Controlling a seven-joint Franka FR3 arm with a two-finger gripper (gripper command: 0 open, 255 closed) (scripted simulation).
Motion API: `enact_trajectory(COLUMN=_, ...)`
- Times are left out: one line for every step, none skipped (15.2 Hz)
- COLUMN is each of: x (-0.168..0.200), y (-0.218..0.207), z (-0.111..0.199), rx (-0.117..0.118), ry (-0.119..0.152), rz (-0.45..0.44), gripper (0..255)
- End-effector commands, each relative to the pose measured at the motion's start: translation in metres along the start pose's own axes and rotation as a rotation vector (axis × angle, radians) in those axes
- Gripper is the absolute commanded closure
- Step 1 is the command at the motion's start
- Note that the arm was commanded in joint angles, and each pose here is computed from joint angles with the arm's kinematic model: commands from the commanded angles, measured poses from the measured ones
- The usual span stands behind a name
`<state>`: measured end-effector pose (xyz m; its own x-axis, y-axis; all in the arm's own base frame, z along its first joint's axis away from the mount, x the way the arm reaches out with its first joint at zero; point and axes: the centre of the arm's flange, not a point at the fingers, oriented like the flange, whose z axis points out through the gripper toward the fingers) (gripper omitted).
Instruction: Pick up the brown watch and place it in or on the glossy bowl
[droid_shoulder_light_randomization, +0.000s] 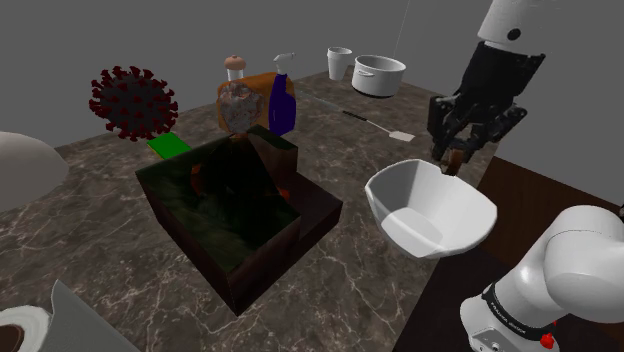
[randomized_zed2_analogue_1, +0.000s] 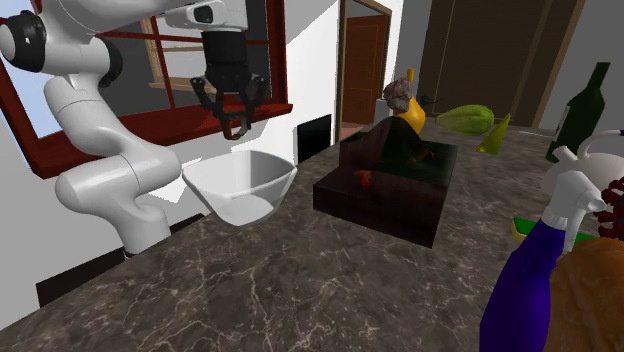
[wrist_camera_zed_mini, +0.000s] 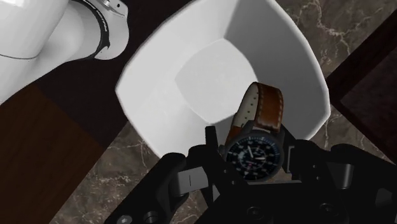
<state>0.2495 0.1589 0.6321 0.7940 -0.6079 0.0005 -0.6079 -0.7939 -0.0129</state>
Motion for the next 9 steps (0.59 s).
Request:
enact_trajectory(x=-0.002, y=0.003, z=0.013, rx=0.0, ry=-0.001, rz=0.001, gripper=255)
enact_trajectory(x=-0.002, y=0.003, z=0.018, rx=0.0, ry=-0.001, rz=0.001, gripper=255)
enact_trajectory(x=-0.002, y=0.003, z=0.023, rx=0.0, ry=-0.001, rz=0.001, gripper=255)
enact_trajectory(x=-0.002, y=0.003, z=0.028, rx=0.0, ry=-0.001, rz=0.001, gripper=255)
enact_trajectory(x=-0.002, y=0.003, z=0.034, rx=0.0, ry=-0.001, rz=0.001, gripper=255)
enact_trajectory(x=-0.002, y=0.003, z=0.039, rx=0.0, ry=-0.001, rz=0.001, gripper=255)
enact_trajectory(x=-0.002, y=0.003, z=0.044, rx=0.0, ry=-0.001, rz=0.001, gripper=255)
enact_trajectory(x=-0.002, y=0.003, z=0.05, rx=0.0, ry=-0.001, rz=0.001, gripper=255)
enact_trajectory(x=-0.002, y=0.003, z=0.055, rx=0.0, ry=-0.001, rz=0.001, gripper=255)
